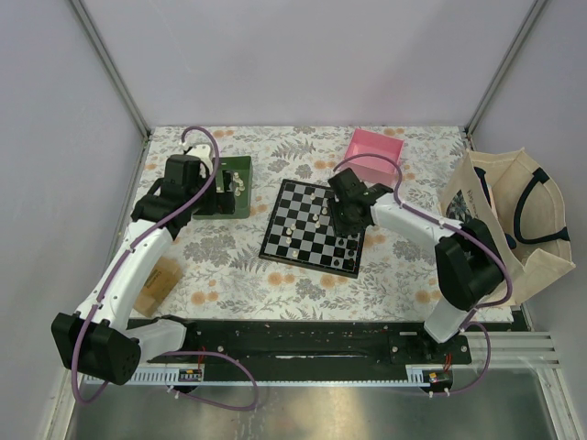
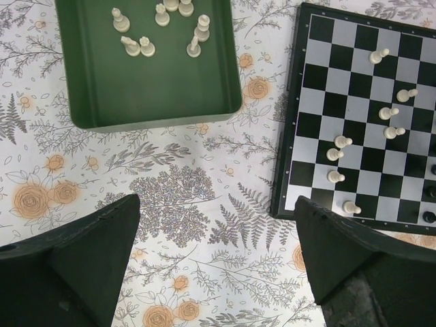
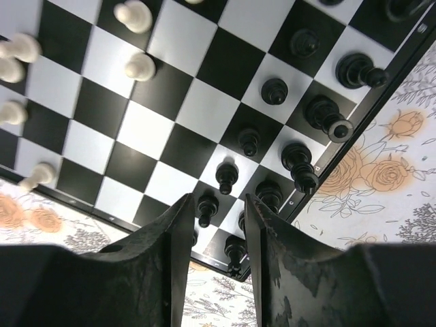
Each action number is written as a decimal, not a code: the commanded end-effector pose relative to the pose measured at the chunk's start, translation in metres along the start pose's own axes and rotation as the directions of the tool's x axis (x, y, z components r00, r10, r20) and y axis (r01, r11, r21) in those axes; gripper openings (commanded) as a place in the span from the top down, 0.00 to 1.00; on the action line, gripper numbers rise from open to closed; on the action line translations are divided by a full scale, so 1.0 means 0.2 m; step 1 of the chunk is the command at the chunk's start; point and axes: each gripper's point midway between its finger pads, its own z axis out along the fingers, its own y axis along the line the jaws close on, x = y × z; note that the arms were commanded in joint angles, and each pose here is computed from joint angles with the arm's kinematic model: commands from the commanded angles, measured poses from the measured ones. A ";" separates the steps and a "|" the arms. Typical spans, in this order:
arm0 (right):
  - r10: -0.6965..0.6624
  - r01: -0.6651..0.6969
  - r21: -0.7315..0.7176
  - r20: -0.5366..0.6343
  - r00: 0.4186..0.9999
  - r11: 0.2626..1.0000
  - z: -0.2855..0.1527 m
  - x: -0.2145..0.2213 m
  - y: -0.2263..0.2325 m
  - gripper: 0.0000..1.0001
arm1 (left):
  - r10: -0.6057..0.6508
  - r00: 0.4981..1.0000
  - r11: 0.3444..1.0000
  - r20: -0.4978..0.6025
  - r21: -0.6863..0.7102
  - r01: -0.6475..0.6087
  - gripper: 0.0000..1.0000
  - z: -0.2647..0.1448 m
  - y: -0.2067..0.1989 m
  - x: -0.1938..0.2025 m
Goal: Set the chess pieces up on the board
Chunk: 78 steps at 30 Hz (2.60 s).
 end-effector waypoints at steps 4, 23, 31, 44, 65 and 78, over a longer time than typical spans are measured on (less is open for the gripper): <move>-0.022 0.044 -0.123 0.178 0.984 0.991 -0.27 -0.26 0.11 0.53 | -0.135 0.976 0.986 0.172 -0.071 0.149 0.01 0.01 0.02 -0.29; -0.007 0.079 -0.278 0.249 0.969 0.957 -0.46 -0.35 0.21 0.53 | -0.197 0.978 0.969 -0.070 -0.163 0.184 0.11 0.73 0.31 -0.42; -0.004 0.077 -0.284 0.249 0.968 0.956 -0.46 -0.32 0.20 0.54 | -0.033 0.992 0.997 -0.122 -0.072 0.024 0.16 0.93 0.30 -0.44; 0.008 0.072 -0.302 0.255 0.967 0.951 -0.48 -0.30 0.21 0.55 | 0.125 0.970 0.989 -0.208 -0.047 -0.137 0.41 1.15 0.37 -0.30; -0.004 0.077 -0.288 0.246 0.969 0.954 -0.45 -0.30 0.20 0.55 | 0.135 0.967 0.991 -0.215 0.017 -0.134 0.51 1.28 0.33 -0.26; -0.005 0.072 -0.281 0.232 0.973 0.957 -0.42 -0.29 0.19 0.56 | 0.118 0.968 0.993 -0.220 0.016 -0.117 0.57 1.32 0.36 -0.24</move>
